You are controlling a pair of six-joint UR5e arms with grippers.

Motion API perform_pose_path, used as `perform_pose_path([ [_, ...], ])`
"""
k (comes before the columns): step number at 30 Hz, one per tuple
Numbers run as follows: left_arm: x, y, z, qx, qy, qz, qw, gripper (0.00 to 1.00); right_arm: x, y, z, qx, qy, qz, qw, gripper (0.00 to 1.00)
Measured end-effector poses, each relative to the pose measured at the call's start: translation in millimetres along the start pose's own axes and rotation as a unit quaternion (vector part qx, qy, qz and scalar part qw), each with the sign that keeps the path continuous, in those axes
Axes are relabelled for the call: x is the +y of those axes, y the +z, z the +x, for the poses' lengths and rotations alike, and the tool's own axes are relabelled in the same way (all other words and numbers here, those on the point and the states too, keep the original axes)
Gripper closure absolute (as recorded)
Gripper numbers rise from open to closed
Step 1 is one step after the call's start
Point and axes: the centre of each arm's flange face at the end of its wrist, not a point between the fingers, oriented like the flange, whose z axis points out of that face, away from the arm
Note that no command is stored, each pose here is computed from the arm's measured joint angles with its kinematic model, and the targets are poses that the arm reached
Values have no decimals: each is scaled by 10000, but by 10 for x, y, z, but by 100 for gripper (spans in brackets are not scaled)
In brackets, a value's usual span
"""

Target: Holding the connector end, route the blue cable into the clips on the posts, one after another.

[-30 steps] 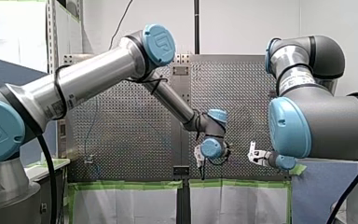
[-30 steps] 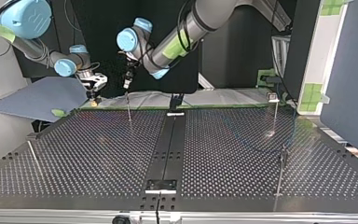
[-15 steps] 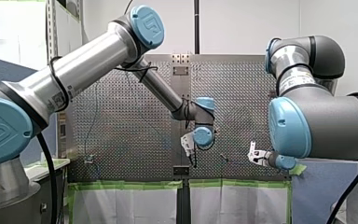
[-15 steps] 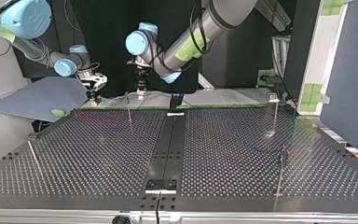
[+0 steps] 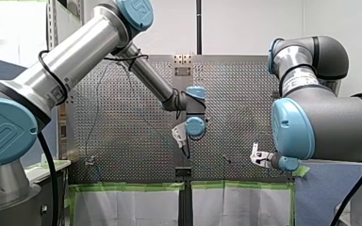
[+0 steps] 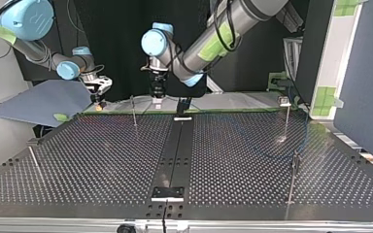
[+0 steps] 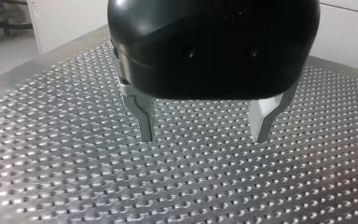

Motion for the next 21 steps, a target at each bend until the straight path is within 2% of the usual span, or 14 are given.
perform_pose_path([
  [6, 106, -116, -218, -74, 223, -192, 9995, 0, -2, 0, -1, -4, 1, 2, 10000, 100],
  [10, 175, -226, -347, -108, 413, -374, 9984, 0, -15, 1, -5, -9, 1, 12, 10000, 100],
  [14, 240, -349, -484, -164, 461, -538, 9974, 0, -20, 1, -6, -14, 1, 15, 10000, 100],
  [21, 305, -534, -674, -201, 588, -590, 9963, 0, -25, 0, -9, -22, 0, 17, 10000, 100],
])
